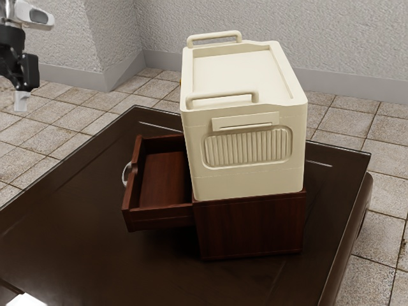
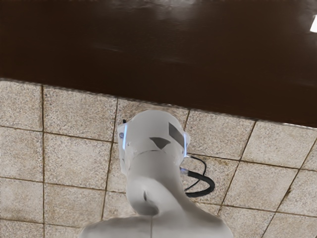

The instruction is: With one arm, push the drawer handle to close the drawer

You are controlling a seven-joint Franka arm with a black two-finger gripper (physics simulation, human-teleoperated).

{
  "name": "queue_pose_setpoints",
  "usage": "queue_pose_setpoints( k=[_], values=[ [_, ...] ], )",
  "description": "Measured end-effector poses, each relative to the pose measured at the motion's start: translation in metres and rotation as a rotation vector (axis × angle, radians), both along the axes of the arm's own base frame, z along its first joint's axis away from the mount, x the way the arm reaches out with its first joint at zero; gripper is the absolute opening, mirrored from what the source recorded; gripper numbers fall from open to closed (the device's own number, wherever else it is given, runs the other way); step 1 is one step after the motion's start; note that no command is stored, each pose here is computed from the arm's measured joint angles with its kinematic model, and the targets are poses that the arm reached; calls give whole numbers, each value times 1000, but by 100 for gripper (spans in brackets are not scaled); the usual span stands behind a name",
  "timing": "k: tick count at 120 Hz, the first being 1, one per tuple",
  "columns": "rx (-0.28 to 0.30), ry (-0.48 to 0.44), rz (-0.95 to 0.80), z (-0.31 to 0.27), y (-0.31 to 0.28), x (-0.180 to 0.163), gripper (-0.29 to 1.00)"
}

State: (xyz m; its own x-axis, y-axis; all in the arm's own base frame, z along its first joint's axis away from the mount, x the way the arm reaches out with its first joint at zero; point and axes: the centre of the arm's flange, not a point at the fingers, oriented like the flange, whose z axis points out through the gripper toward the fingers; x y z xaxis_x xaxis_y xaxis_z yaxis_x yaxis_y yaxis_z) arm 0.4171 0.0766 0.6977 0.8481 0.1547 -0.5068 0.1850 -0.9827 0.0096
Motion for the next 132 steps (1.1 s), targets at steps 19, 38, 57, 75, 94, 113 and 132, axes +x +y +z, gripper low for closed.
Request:
queue_pose_setpoints(
  k=[19,38,57,75,94,113,132],
  values=[
    [42,-145,15,-24,18,47,70],
    [69,-155,53,-63,22,73,70],
    [103,-160,-111,-170,-39,2,70],
    [145,-251,-223,-228,0,-8,57],
    [181,-332,-343,-243,55,4,19],
    [230,-377,-587,-301,81,51,2],
    [256,-535,-816,-316,71,89,-4]
  ],
)
